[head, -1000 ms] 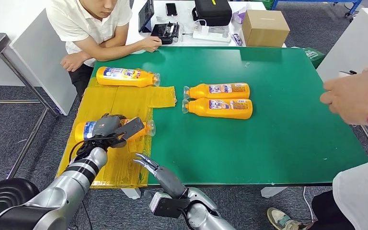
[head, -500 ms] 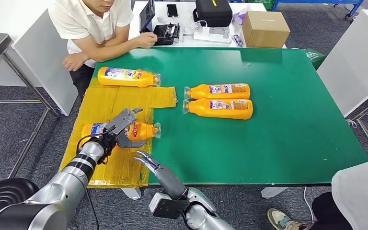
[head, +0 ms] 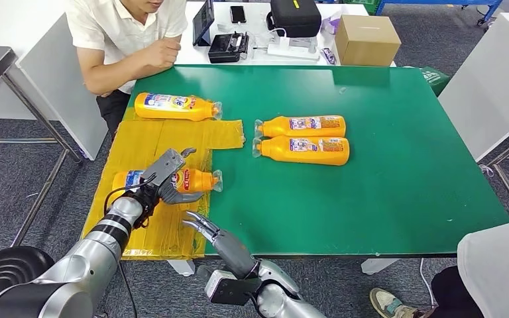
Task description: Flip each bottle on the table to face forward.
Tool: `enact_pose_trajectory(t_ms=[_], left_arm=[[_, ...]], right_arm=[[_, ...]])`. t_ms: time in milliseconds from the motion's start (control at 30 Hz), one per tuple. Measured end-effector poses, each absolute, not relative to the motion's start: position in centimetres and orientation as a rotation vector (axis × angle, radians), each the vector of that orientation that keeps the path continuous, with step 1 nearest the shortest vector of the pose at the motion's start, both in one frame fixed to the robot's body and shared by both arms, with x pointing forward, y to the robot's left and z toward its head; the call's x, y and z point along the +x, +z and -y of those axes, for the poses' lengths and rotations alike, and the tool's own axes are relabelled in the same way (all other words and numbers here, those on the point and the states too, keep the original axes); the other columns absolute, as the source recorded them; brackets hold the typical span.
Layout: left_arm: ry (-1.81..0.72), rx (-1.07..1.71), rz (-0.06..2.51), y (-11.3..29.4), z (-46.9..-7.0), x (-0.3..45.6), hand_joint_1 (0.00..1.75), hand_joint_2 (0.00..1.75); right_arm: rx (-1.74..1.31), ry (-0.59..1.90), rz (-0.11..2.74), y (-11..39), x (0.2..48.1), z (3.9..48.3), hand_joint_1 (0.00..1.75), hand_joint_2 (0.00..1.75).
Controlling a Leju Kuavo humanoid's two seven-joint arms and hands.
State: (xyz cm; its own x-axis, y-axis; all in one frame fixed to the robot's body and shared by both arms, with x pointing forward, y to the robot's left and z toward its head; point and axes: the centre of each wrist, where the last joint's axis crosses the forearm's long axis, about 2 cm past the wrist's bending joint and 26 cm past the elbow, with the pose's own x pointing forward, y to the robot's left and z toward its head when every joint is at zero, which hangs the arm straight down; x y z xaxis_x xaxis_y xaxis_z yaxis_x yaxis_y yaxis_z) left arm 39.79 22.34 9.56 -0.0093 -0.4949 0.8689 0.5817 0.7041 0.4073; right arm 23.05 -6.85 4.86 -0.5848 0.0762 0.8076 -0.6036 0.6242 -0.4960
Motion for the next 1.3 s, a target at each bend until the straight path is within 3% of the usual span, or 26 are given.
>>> enact_pose_trajectory(t_ms=[100, 167, 300, 433, 533, 800, 1300], left_arm=[[-0.755, -0.146, 1.434, 8.7, -21.9, 38.9, 0.0, 1.75], [-0.62, -0.16, 1.527, 8.2, -21.2, 37.9, 0.0, 1.75], [-0.19, -0.167, 1.67, 8.7, -20.6, 36.0, 0.0, 1.75], [0.355, -0.293, 1.709, 11.0, -21.5, 34.2, 0.0, 1.75], [0.506, -0.362, 1.705, 11.8, -22.6, 32.0, 0.0, 1.75], [0.334, -0.333, 1.858, 12.6, -22.1, 27.5, 0.0, 1.75], [0.202, -0.26, 2.011, 14.6, -19.8, 25.6, 0.0, 1.75]], right_arm=[[0.393, 0.991, 1.997, 4.7, 23.0, 7.0, 0.0, 0.0], [0.368, 0.985, 2.005, 4.6, 23.0, 7.3, 0.0, 0.0], [0.281, 1.012, 2.022, 4.2, 23.1, 8.4, 0.0, 1.75], [-0.149, 1.091, 2.022, 3.7, 24.8, 12.4, 0.0, 1.75], [-0.443, 1.061, 1.991, 3.7, 27.1, 17.6, 0.0, 1.75], [-0.751, 1.091, 1.894, 4.8, 29.3, 25.8, 0.0, 1.75], [-1.044, 1.195, 1.483, 7.1, 35.3, 36.1, 0.0, 1.75]])
